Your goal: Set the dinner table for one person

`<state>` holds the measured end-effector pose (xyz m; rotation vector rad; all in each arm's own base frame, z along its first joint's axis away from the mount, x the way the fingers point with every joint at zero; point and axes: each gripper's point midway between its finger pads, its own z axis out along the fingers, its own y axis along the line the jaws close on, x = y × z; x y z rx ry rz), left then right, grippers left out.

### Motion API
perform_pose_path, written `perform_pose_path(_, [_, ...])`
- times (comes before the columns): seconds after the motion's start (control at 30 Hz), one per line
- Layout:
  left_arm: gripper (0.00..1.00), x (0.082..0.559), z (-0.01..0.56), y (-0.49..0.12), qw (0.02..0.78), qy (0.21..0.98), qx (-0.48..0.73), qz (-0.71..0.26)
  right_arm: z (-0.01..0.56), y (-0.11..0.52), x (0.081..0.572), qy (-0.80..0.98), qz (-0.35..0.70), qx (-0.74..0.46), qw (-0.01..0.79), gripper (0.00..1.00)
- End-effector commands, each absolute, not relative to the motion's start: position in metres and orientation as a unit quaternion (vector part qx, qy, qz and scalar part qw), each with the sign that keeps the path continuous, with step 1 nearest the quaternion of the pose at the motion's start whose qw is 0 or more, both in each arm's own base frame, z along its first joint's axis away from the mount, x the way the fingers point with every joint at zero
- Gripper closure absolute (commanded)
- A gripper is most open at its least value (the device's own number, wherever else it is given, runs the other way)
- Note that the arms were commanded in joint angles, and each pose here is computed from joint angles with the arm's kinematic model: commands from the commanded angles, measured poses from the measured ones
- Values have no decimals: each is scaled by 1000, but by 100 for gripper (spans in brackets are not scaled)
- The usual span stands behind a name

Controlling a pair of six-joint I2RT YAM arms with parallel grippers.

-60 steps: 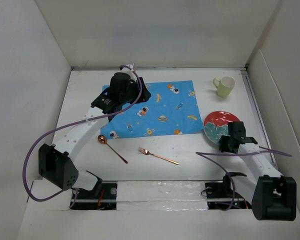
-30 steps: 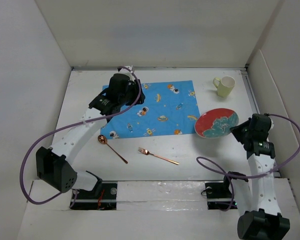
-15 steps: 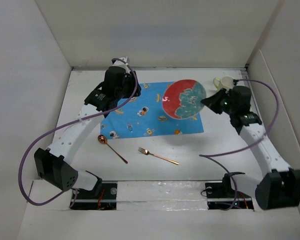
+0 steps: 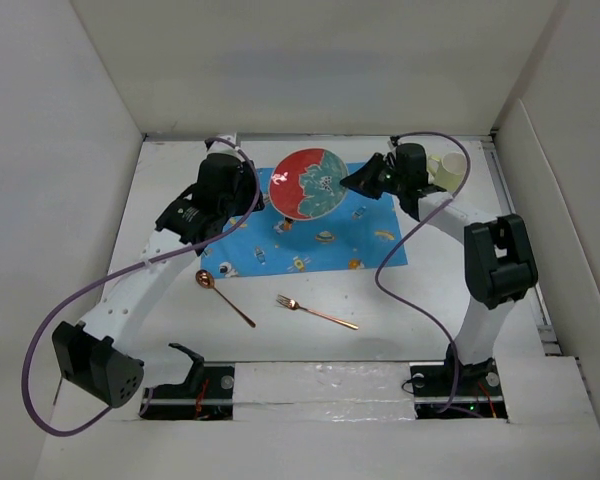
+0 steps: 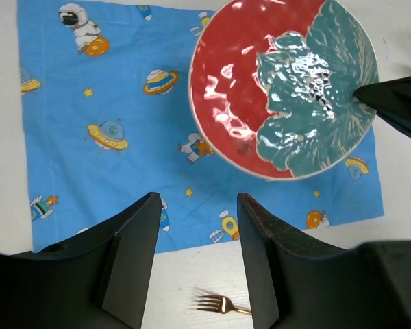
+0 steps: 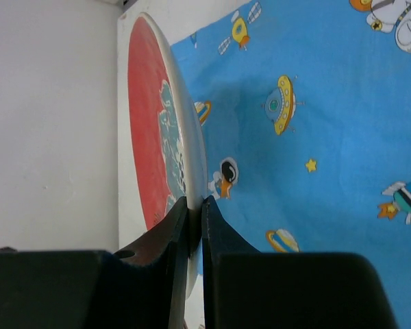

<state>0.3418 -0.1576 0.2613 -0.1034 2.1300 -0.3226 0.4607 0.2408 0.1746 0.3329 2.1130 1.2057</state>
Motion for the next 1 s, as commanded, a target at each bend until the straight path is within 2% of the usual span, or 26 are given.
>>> perform_pose_path(0.0, [55,333,271,-142,491,859,-75,-123,279,274,469,720,556,43,413,100])
perform_pose_path(0.7, [55,322,261,-132,484,862,-96,-115,152,297,466,782,537,90,303,100])
perform_pose_path(0.93, [55,322,261,-132,486,861,-96,-118,106,283,457,824,486,111,270,100])
perform_pose_path(0.97, [55,322,260,-132,485,861,-96,-117,101,281,455,830,479,114,263,97])
